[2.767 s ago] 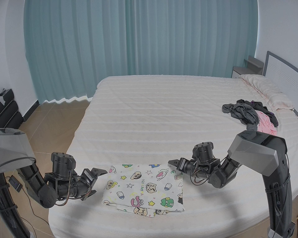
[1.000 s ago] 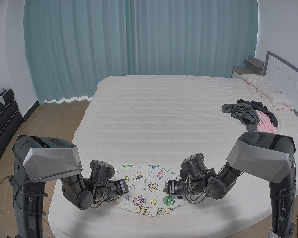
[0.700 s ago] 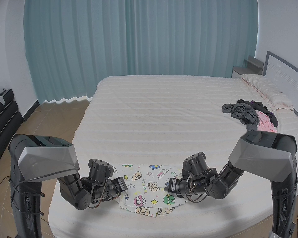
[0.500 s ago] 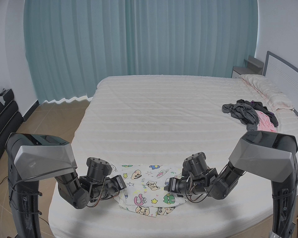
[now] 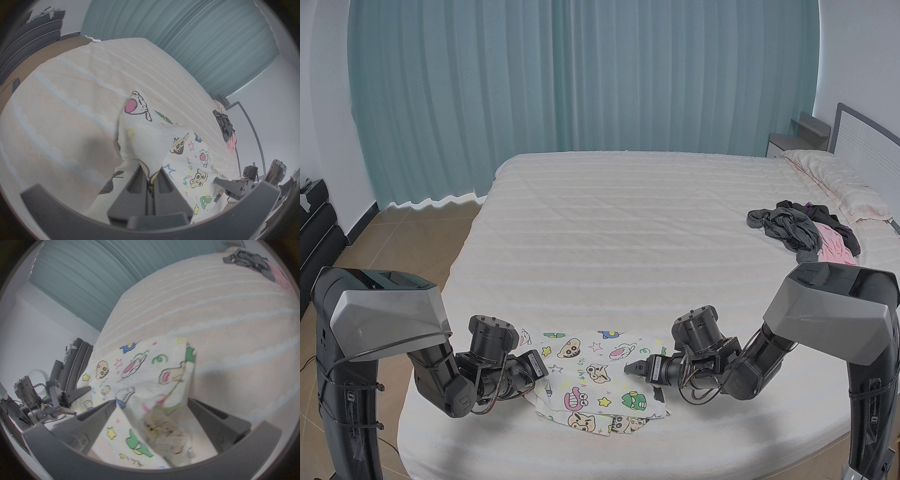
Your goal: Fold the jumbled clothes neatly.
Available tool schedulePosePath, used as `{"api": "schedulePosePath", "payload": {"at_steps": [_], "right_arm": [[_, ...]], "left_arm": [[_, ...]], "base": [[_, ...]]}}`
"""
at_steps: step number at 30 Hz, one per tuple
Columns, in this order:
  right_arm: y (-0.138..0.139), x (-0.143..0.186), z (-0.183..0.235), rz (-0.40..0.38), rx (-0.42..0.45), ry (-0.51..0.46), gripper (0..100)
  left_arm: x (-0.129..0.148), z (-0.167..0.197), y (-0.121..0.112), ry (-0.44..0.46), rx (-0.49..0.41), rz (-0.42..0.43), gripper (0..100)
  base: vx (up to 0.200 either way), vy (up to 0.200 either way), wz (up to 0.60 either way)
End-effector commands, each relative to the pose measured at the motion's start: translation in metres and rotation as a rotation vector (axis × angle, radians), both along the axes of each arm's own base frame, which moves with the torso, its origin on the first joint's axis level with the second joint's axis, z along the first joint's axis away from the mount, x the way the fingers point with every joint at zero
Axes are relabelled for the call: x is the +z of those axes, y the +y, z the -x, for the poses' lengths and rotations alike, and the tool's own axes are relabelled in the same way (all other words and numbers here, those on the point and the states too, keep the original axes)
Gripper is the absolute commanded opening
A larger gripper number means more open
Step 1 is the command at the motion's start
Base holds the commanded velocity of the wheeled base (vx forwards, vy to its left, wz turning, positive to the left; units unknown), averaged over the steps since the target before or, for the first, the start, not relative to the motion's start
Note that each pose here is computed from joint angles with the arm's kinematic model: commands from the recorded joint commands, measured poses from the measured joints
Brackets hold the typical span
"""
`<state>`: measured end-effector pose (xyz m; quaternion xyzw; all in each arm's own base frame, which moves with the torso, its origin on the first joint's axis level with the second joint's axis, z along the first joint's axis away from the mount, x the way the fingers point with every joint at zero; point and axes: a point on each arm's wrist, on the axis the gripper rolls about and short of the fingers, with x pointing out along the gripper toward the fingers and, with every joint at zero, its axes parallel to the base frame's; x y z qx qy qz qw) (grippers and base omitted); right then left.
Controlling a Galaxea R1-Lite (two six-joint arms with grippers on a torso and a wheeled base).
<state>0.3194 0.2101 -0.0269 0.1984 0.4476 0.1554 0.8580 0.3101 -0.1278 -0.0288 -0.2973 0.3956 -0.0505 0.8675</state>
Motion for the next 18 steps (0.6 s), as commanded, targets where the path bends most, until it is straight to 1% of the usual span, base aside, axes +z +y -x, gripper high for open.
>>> {"api": "schedulePosePath", "payload": {"at_steps": [1, 5, 6, 9, 10, 11, 12, 13, 14, 15, 16, 18], "right_arm": [[0.001, -0.006, -0.004, 0.003, 0.005, 0.006, 100], [0.006, -0.008, -0.009, -0.010, 0.031, 0.028, 100], [0.007, -0.009, -0.008, -0.003, 0.045, 0.050, 100], [0.012, -0.008, -0.009, 0.004, 0.051, 0.059, 100], [0.019, -0.008, -0.010, 0.005, 0.058, 0.057, 100], [0.026, -0.014, -0.010, 0.027, 0.060, 0.049, 100], [0.032, -0.025, -0.008, 0.067, 0.050, 0.042, 100], [0.035, -0.031, -0.009, 0.113, 0.027, 0.018, 100], [0.037, -0.029, -0.013, 0.131, 0.000, -0.008, 100], [0.036, -0.029, -0.013, 0.134, -0.005, -0.010, 0], [0.036, -0.027, -0.015, 0.112, 0.001, -0.004, 0], [0.034, -0.025, -0.014, 0.098, 0.012, 0.008, 0]], "left_arm": [[-0.003, -0.001, 0.001, 0.004, 0.003, -0.001, 0], [-0.003, -0.001, 0.001, 0.004, 0.003, -0.001, 0], [-0.003, -0.001, 0.001, 0.004, 0.003, -0.001, 0], [-0.002, -0.001, 0.001, 0.003, 0.003, 0.000, 0], [-0.001, -0.001, 0.001, 0.002, 0.002, 0.001, 0], [-0.001, -0.001, 0.001, 0.002, 0.001, 0.002, 0], [-0.001, 0.000, 0.000, 0.004, -0.003, 0.003, 0], [-0.001, 0.001, 0.001, 0.004, -0.003, 0.003, 0], [-0.001, 0.001, 0.000, 0.007, -0.005, 0.002, 0], [-0.001, 0.001, 0.000, 0.008, -0.006, 0.003, 0], [-0.002, 0.002, 0.001, 0.010, -0.005, 0.001, 0], [-0.002, 0.002, 0.001, 0.010, -0.005, 0.001, 0]], "base": [[0.000, 0.000, 0.00], [0.000, 0.000, 0.00], [0.000, 0.000, 0.00], [0.000, 0.000, 0.00], [0.000, 0.000, 0.00], [0.000, 0.000, 0.00], [0.000, 0.000, 0.00], [0.000, 0.000, 0.00], [0.000, 0.000, 0.00], [0.000, 0.000, 0.00], [0.000, 0.000, 0.00], [0.000, 0.000, 0.00]]}}
